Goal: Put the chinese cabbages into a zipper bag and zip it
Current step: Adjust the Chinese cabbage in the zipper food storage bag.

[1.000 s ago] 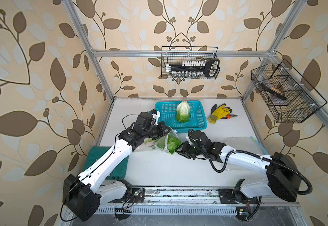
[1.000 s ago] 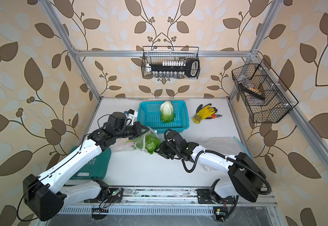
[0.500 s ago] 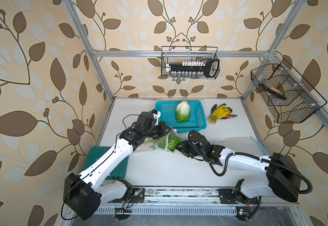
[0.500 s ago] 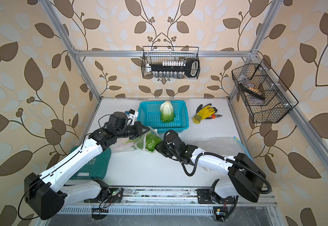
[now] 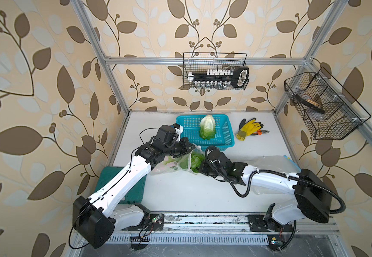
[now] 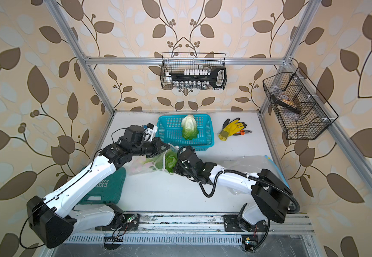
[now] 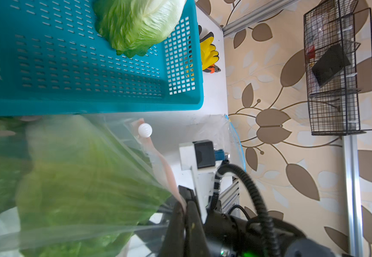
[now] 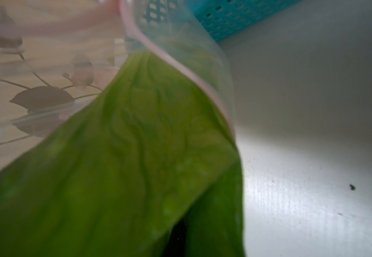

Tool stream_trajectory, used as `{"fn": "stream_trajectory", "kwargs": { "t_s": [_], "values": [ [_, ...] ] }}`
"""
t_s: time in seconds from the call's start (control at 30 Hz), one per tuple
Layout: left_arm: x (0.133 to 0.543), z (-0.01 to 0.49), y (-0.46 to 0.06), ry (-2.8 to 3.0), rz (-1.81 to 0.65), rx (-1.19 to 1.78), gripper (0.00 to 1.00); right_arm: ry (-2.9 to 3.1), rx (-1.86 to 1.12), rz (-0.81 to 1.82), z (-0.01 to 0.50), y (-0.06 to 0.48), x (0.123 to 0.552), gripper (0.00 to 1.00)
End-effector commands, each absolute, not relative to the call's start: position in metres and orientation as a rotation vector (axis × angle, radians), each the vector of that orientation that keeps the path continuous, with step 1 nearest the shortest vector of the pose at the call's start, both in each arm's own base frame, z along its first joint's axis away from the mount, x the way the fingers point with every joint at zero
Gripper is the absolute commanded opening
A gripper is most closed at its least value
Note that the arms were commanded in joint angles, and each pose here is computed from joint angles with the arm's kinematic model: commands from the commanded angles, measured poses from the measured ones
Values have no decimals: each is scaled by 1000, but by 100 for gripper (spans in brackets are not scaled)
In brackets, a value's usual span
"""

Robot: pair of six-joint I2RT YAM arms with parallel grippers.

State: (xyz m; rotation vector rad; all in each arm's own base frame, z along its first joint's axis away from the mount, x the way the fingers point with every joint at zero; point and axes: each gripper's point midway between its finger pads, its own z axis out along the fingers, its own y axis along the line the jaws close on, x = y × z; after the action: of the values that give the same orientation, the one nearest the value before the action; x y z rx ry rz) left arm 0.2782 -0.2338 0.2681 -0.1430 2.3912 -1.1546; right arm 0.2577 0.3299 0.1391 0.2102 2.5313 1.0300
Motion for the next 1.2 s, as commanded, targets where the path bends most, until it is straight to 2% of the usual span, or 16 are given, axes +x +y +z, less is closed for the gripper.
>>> {"fn": "stream_trajectory", "kwargs": {
  "t_s": [0.0,0.13,0.27,0.37,0.5,0.63,0.7,0.87,0.93,1.03,1.17],
  "values": [
    [266,318,-222,2269,-1107,-18,0,2654,-121,948,167,299,239,2],
    [267,327,-227,2231,-1199,-61,0,2599,-368,877,220,287,253,1],
    [260,374,-234,2095,-1333,-68,0,2467,-569,923,274,302,258,2],
    [252,374,-246,2057,-1409,-85,0,2571,-610,939,248,296,256,8],
    [257,308,-259,2172,-1418,-165,0,2730,-509,846,184,275,258,12],
    [265,275,-260,2237,-1369,-200,0,2790,-508,676,155,256,258,27],
    [265,278,-263,2241,-1373,-176,0,2801,-513,646,156,250,255,43],
    [267,284,-262,2248,-1332,-131,0,2747,-604,626,201,235,240,65],
    [266,286,-263,2248,-1336,-124,0,2732,-618,609,221,225,236,69],
    [265,290,-265,2240,-1351,-112,0,2687,-593,567,254,209,241,70],
    [266,289,-265,2240,-1347,-107,0,2589,-505,636,302,208,258,70]
  ]
}}
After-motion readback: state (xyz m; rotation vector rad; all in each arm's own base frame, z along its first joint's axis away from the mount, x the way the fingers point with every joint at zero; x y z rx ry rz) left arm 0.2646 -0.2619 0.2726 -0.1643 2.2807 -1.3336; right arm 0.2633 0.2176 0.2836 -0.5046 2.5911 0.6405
